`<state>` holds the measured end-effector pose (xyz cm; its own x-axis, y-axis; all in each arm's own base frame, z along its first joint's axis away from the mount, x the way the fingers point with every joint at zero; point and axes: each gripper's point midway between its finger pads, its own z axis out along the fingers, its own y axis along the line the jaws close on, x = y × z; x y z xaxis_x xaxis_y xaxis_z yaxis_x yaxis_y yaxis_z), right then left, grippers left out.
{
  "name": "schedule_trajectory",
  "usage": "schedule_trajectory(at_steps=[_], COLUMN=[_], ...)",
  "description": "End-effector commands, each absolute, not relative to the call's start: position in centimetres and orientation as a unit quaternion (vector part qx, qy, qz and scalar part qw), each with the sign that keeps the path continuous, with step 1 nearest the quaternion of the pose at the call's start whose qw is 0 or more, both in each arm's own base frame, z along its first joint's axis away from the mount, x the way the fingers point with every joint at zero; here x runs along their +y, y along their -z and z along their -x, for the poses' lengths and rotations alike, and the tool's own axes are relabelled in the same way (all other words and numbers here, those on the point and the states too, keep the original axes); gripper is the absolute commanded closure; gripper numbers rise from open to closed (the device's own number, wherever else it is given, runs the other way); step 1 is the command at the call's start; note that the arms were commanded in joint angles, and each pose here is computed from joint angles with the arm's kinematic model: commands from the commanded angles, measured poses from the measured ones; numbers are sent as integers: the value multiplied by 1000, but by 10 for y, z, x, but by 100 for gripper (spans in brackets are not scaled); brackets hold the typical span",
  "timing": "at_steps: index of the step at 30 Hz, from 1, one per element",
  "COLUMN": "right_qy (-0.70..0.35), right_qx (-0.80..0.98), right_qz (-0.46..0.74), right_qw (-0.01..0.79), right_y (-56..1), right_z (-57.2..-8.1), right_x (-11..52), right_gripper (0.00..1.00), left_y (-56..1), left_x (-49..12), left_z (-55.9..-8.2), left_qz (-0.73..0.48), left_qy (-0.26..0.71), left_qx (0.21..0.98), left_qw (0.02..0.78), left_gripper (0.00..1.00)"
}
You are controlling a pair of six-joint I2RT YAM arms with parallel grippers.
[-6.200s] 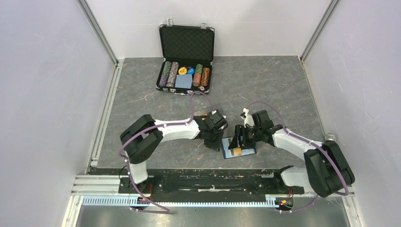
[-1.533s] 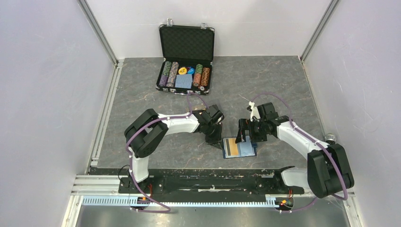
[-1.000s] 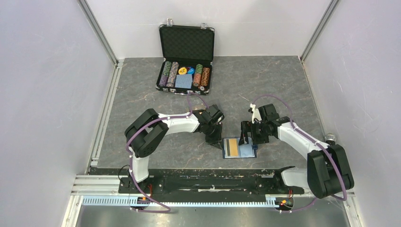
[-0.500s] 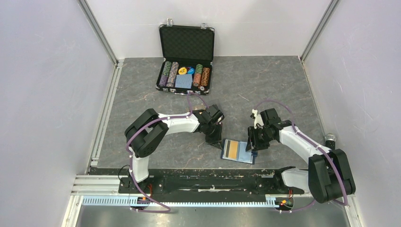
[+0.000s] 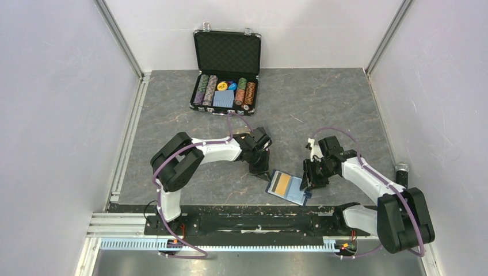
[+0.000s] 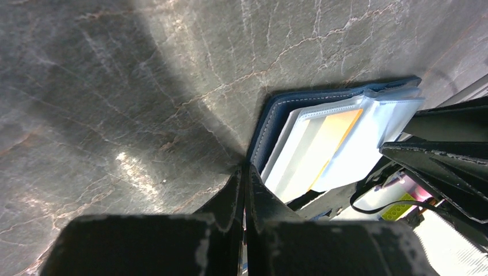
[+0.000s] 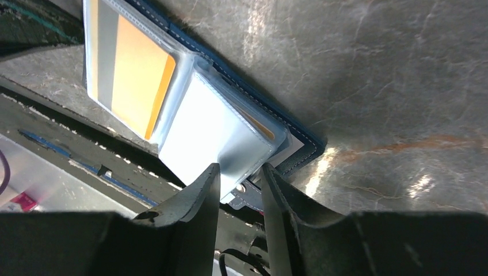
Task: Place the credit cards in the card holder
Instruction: Close the card holder at the center of the board.
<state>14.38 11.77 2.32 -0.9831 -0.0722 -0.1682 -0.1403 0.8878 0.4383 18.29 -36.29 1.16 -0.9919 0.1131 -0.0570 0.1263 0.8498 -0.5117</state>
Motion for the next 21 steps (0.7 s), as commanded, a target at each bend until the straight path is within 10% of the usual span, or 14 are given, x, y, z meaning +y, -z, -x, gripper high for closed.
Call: schedule_trajectory(at_steps=[1,21], right_qy=[-267,-364], right_qx=[961,930], right_qz=[46,55], right_qw=[61,18], right_y=[-29,-26], right_z=[-131,-100], right_x=[127,150], right_gripper=[65,72], left_y=[26,30], left_x=[-313,-287], left_z=[-185,-195], left_qz=[-63,-33], left_qy=[168,160], left_qx=[984,986], left_qw=[25,27], left_gripper=[98,98])
